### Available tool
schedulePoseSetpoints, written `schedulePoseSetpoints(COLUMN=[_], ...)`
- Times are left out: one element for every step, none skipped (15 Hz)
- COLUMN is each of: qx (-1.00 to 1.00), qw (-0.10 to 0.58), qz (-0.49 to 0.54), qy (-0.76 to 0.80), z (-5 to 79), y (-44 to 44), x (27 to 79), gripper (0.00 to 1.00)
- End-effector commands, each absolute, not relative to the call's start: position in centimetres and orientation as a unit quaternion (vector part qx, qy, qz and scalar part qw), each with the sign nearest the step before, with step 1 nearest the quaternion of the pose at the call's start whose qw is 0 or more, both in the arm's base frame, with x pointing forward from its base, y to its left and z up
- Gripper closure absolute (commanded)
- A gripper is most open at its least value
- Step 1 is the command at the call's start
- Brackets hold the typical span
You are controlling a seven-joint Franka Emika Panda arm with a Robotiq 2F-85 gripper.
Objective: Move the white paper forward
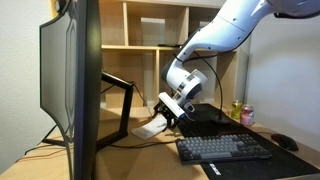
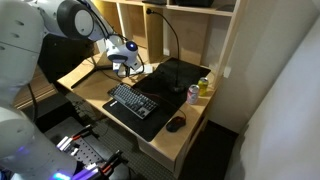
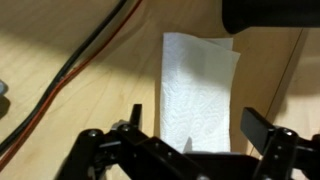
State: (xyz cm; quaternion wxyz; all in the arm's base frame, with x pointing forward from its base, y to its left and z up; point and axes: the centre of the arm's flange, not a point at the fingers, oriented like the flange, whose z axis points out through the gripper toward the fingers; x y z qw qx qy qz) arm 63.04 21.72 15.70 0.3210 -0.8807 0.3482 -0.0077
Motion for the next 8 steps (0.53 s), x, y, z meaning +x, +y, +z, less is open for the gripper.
schedulePoseSetpoints(qx=[-0.879, -0.879, -0.878, -0.877, -0.872, -0.866, -0.860, -0.858], qw=[0.332, 0.331, 0.333, 0.331, 0.337, 0.349, 0.357, 0.358], qz=[-0.024, -0.027, -0.032, -0.034, -0.035, -0.043, -0.052, -0.056], qy=[0.342, 0.342, 0.342, 0.346, 0.353, 0.357, 0.361, 0.365], z=[14.4, 13.9, 13.6, 13.2, 13.2, 13.1, 13.3, 13.5], y=[22.8, 23.0, 23.2, 23.3, 23.7, 23.7, 23.9, 24.1], x=[64.7, 65.0, 65.3, 65.5, 65.9, 66.3, 66.6, 67.0], gripper=[0.00, 0.00, 0.00, 0.00, 0.00, 0.00, 0.00, 0.00])
